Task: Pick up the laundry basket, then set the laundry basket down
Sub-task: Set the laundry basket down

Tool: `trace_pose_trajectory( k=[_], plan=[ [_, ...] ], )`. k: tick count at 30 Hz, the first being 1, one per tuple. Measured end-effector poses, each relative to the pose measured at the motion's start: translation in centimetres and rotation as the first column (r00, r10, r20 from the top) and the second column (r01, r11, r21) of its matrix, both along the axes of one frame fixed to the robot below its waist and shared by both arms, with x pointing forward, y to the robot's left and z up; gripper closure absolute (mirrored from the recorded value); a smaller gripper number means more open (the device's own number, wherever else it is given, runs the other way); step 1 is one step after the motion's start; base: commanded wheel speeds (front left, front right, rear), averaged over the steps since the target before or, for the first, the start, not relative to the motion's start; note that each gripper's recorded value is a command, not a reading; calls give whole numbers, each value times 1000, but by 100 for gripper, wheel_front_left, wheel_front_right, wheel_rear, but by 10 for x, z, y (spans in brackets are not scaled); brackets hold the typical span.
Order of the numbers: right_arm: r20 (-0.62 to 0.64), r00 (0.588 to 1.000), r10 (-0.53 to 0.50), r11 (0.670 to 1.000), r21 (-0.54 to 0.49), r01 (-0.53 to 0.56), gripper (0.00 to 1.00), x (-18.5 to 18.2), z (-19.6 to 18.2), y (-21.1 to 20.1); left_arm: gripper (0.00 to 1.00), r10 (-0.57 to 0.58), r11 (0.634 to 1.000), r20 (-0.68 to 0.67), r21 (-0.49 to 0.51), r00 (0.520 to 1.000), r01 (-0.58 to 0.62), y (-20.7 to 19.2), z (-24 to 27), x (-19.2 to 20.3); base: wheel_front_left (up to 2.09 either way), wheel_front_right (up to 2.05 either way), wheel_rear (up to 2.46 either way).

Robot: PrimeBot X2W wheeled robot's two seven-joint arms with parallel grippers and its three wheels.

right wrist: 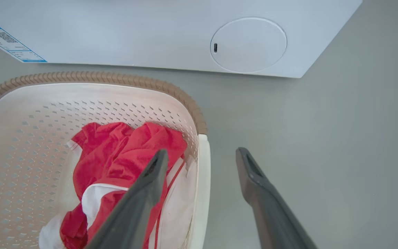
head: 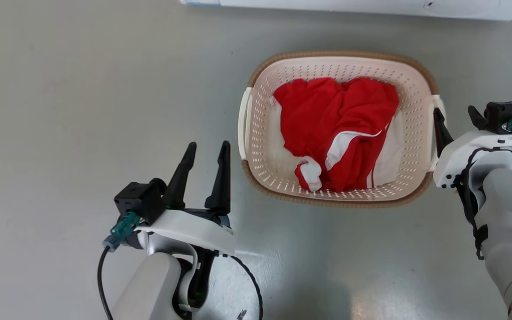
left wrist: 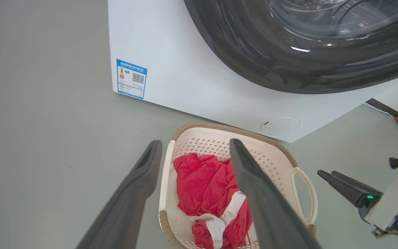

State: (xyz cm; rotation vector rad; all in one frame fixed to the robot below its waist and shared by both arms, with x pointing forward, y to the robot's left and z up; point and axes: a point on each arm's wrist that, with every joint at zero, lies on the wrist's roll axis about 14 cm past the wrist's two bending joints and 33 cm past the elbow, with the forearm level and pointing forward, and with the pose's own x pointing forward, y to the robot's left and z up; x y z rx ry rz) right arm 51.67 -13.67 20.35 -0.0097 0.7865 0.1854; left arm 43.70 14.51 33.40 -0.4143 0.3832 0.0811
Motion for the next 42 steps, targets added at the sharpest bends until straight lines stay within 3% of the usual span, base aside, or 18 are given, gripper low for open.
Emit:
trace_pose_trajectory(
  k=[7,13,29,42],
  plan=[
    [160,987,18,1000,-12,-16,0,28,54,-4,0,10,1000,47,11,999,-11,7,18,3,0,0,0],
    [329,944,24,1000,-11,-22,0,47,116,-7,0,12,1000,78,19,997,-13,11,33,-3,0,0,0],
    [528,849,-18,1000,5,19,0,-13,216,-39,0,5,1000,142,25,990,-9,13,67,-40,0,0,0],
    [607,791,-75,997,32,70,0,-76,253,-60,0,-31,999,179,47,983,23,10,84,-73,0,0,0]
  ],
)
